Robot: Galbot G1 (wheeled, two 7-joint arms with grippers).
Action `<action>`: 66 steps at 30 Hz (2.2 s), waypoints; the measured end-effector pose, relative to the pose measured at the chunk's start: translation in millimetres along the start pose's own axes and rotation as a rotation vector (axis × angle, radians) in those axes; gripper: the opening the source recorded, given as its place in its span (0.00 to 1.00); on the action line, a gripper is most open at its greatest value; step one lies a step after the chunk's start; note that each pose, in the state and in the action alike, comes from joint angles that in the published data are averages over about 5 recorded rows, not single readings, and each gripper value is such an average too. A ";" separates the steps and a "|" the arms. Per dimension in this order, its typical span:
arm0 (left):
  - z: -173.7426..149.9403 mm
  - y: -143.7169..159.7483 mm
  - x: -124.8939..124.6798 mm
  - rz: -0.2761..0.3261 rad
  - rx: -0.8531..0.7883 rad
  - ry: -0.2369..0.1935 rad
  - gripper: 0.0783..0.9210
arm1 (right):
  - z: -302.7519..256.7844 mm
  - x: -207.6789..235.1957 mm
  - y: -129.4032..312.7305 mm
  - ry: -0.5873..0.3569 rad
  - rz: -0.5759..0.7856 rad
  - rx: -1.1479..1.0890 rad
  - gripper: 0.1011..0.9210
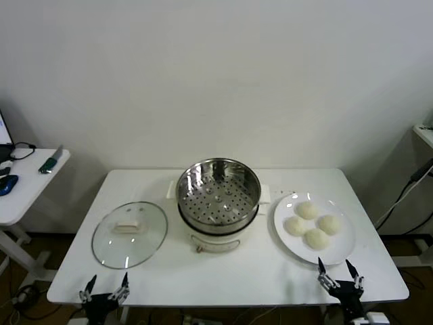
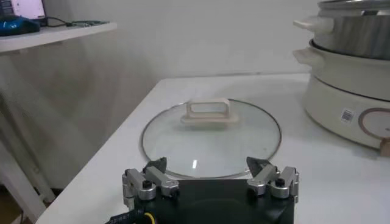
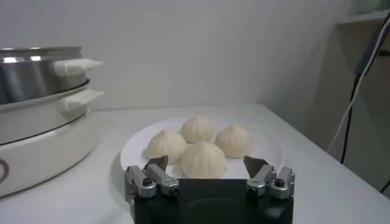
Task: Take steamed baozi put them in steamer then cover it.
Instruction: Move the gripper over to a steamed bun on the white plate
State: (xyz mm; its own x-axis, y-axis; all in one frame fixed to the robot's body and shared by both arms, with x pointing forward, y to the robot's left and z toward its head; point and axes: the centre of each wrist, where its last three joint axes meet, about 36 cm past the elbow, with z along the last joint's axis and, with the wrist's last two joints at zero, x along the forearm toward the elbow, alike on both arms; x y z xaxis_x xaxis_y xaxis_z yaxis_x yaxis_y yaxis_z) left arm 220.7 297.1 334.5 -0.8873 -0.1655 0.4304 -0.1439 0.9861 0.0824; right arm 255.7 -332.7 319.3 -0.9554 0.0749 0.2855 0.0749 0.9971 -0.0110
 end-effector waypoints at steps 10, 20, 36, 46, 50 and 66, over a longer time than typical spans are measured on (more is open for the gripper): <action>-1.1 -3.0 -1.7 0.012 0.001 -0.007 0.88 | -51.9 -47.9 -8.6 0.012 -0.039 0.140 0.88; -3.2 -3.4 -3.8 0.020 -0.006 -0.014 0.88 | -121.5 -124.6 -27.5 0.018 -0.136 0.386 0.88; -1.2 -3.0 -1.4 0.031 -0.029 -0.014 0.88 | -250.9 -220.2 -64.6 0.173 -0.487 1.000 0.88; 6.5 -3.8 3.0 0.037 -0.043 -0.006 0.88 | -312.4 -272.5 -64.4 0.404 -0.720 1.258 0.88; 8.6 -3.7 5.0 0.037 -0.044 -0.004 0.88 | -329.2 -292.3 -59.1 0.500 -0.786 1.323 0.88; 13.0 1.0 3.5 0.017 -0.041 -0.001 0.88 | -332.7 -358.3 -25.7 0.774 -0.896 1.399 0.88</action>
State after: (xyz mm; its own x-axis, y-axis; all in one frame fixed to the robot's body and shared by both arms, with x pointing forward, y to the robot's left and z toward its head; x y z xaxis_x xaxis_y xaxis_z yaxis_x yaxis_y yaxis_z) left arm 211.8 297.7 324.3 -0.8901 -0.1484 0.4310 -0.1105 0.9876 0.1117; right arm 691.1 -388.8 536.1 -0.2083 -0.0400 0.9773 -0.9777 0.0365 -0.2069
